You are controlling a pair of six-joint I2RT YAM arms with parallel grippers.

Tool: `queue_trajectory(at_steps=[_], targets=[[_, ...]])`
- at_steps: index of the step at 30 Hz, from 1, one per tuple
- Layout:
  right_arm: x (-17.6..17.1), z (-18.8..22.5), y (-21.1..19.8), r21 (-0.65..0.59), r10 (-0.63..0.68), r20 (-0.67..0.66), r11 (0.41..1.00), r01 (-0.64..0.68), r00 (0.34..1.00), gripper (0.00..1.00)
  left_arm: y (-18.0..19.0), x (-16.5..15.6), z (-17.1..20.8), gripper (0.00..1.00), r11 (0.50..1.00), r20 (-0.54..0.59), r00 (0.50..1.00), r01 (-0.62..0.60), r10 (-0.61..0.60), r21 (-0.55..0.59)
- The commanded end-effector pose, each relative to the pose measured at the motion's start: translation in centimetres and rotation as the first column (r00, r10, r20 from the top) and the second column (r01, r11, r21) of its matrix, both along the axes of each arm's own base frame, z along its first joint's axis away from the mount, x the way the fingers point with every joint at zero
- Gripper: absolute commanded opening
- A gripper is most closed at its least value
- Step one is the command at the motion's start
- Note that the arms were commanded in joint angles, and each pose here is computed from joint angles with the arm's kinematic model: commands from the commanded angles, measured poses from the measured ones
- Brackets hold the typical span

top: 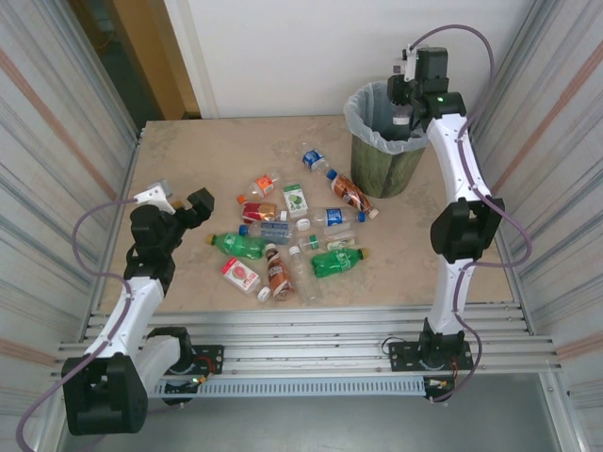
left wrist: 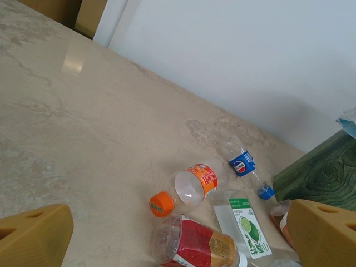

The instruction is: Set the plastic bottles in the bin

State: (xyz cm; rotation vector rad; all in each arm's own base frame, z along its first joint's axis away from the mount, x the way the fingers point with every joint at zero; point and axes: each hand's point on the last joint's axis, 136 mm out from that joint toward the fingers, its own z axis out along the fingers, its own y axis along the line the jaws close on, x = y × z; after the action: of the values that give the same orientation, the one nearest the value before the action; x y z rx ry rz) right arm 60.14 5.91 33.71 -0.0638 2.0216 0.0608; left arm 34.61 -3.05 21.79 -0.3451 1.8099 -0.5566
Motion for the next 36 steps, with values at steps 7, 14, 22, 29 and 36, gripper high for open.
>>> queue_trajectory(at_steps=[7,14,22,29,36], targets=[[0.5,-3.0,-0.6,-0.064,0.010,-0.008,0.998,-0.011,1.000,0.41,-0.1,-0.4,1.7,0.99,1.000,0.041,0.999,0.006,-0.006,0.005],[-0.6,-3.7,-1.0,-0.049,0.006,0.005,0.999,-0.006,1.000,0.69,0.0,-0.6,2.1,0.99,1.000,0.042,0.999,0.001,-0.002,0.011],[-1.6,-1.2,-1.1,-0.047,0.010,0.049,0.999,-0.007,0.999,0.89,0.2,-0.9,2.3,0.99,1.000,0.033,0.999,-0.018,0.018,-0.010],[-2.9,3.0,-0.8,-0.004,0.017,0.134,1.000,-0.017,0.991,0.94,0.3,-1.0,2.6,0.99,1.000,0.025,0.999,-0.025,0.025,-0.008],[-5.9,6.7,0.0,0.078,0.002,0.164,0.997,-0.015,0.986,0.96,0.4,-1.1,2.5,0.99,1.000,0.014,1.000,-0.026,0.026,-0.009]])
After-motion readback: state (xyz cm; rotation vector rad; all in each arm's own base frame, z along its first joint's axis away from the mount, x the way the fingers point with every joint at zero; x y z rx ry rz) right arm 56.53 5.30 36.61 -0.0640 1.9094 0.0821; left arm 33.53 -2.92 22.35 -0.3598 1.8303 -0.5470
